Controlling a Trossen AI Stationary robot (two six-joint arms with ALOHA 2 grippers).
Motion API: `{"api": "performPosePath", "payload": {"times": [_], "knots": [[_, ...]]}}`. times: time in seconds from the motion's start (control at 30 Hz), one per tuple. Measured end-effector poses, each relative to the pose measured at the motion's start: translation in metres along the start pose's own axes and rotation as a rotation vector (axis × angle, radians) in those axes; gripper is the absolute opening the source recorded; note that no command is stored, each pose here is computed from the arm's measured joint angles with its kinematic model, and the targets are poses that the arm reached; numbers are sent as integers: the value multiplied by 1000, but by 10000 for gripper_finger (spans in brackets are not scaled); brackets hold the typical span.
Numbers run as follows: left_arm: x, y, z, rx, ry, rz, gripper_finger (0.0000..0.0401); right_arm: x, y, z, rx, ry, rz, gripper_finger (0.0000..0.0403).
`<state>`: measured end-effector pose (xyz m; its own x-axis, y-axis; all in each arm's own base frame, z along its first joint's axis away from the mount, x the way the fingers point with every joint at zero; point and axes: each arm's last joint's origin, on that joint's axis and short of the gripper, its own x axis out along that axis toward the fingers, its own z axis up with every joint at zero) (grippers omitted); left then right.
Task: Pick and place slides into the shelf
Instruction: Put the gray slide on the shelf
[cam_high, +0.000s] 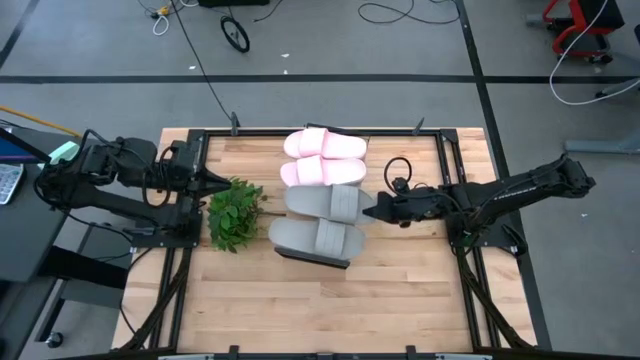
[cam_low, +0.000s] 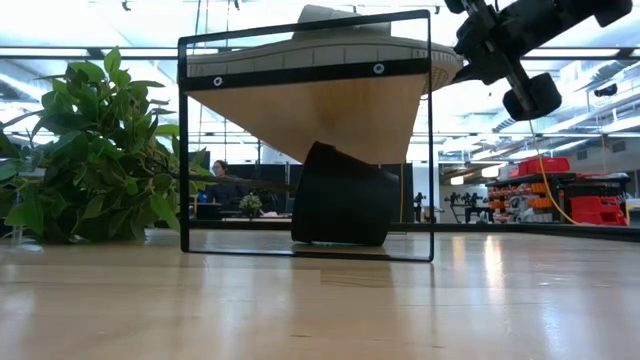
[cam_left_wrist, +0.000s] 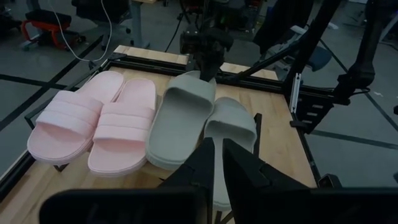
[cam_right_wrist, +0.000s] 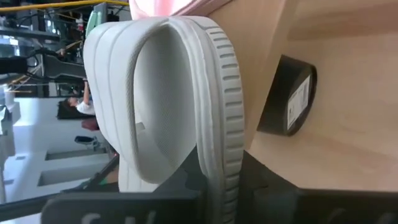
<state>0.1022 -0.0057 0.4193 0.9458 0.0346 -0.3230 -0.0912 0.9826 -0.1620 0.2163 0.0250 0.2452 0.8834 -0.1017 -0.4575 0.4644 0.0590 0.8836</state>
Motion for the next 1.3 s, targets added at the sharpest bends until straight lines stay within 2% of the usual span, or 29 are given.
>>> {"api": "performPosePath", "payload": {"times": [0.27,0.43,0.9,1.07,1.3], "knots": [[0,0,0,0,-3,15,28,0,0,-2,43,60,-3,33],[0,0,0,-1,-3,15,34,0,-3,-2,59,78,-45,33],[1,0,0,-1,-1,16,30,0,-4,-1,9,28,-48,50],[1,0,0,-1,-1,17,37,0,1,0,-17,16,-2,73],[1,0,0,-1,-2,18,43,6,-1,4,-7,-3,-22,127]]}}
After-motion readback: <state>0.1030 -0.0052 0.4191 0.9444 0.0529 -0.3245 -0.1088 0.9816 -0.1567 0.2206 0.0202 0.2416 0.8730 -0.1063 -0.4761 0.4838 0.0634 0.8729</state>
